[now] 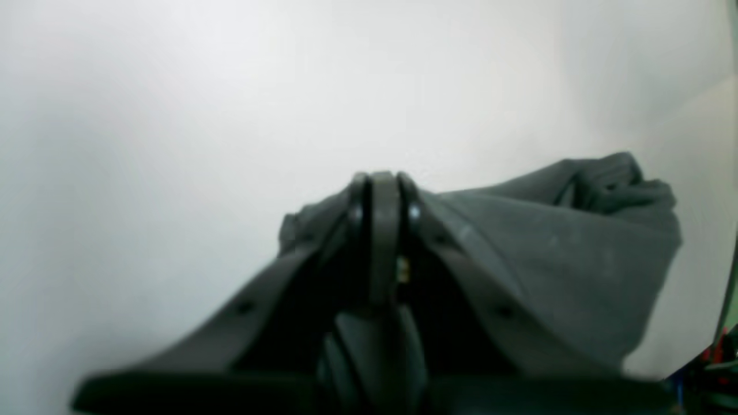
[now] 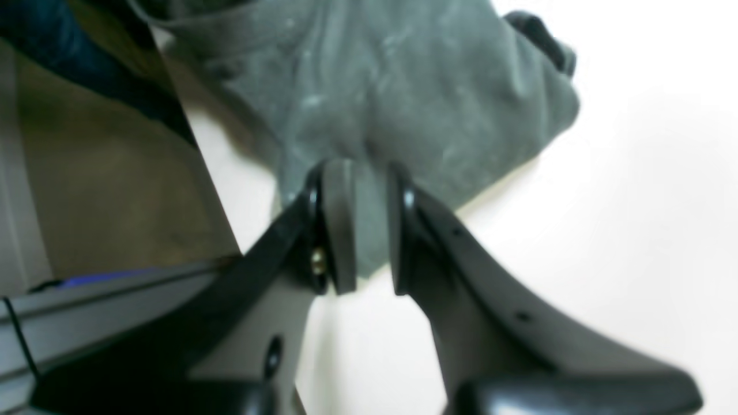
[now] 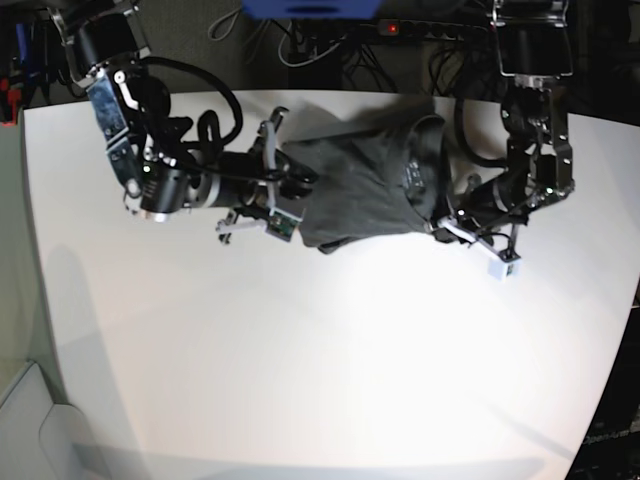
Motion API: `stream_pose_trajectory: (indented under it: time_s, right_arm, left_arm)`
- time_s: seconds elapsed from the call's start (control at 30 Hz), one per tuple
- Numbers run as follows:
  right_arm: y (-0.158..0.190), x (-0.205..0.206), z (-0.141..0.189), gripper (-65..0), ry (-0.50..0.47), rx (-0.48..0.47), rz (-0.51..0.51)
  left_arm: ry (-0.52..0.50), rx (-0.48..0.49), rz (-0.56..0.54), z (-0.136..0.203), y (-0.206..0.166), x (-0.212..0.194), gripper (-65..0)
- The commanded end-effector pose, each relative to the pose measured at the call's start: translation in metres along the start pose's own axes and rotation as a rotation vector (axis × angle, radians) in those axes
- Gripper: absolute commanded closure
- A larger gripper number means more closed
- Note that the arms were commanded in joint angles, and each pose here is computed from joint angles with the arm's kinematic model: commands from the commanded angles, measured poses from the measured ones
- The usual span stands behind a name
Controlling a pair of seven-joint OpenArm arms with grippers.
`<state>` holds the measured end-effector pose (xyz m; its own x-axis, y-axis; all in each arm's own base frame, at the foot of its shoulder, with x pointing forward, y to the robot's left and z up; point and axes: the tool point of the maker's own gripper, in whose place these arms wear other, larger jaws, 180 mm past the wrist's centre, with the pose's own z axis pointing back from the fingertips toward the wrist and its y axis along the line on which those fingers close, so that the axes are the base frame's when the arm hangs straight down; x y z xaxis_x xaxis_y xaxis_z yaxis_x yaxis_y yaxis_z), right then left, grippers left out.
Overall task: Layout the t-shirt on the table in an organized manner, then fold the t-shirt properly
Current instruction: 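Hold the bundle with both grippers and rotate it on the table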
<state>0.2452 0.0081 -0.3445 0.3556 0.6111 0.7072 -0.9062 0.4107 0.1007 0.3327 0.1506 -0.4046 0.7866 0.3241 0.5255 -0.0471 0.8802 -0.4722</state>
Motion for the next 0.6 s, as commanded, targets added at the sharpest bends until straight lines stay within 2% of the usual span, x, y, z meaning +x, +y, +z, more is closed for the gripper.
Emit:
stream_pose_trajectory:
  time_s: [0.0, 0.1, 0.13, 0.2, 0.37, 0.57]
  right_arm:
    - [-0.001, 0.012, 0.005, -8.8, -0.045, 0.0, 0.015]
    - [0.0, 0.01, 0.005, -8.8, -0.042, 0.002, 0.013]
    - [-0.001, 0.009, 0.005, -8.8, -0.04, 0.002, 0.012]
    - [-0.001, 0.008, 0.005, -8.8, -0.037, 0.001, 0.012]
    - [-0.002, 0.006, 0.006, -8.8, -0.03, -0.001, 0.014]
    - [-0.002, 0.005, 0.006, -8.8, -0.028, -0.002, 0.014]
  left_arm:
    - [-0.05, -0.02, -0.014, 0.004, -0.007, 0.02, -2.0]
    - [-0.055, -0.022, -0.015, 0.004, -0.008, 0.022, -2.5]
    - [-0.056, -0.022, -0.016, 0.005, -0.008, 0.022, -4.6]
    - [-0.078, -0.035, -0.028, 0.009, -0.014, 0.029, -13.2]
    - [-0.126, -0.115, -0.035, 0.032, -0.032, 0.032, -41.6]
    - [-0.12, -0.232, 0.036, 0.052, -0.045, 0.018, -59.9]
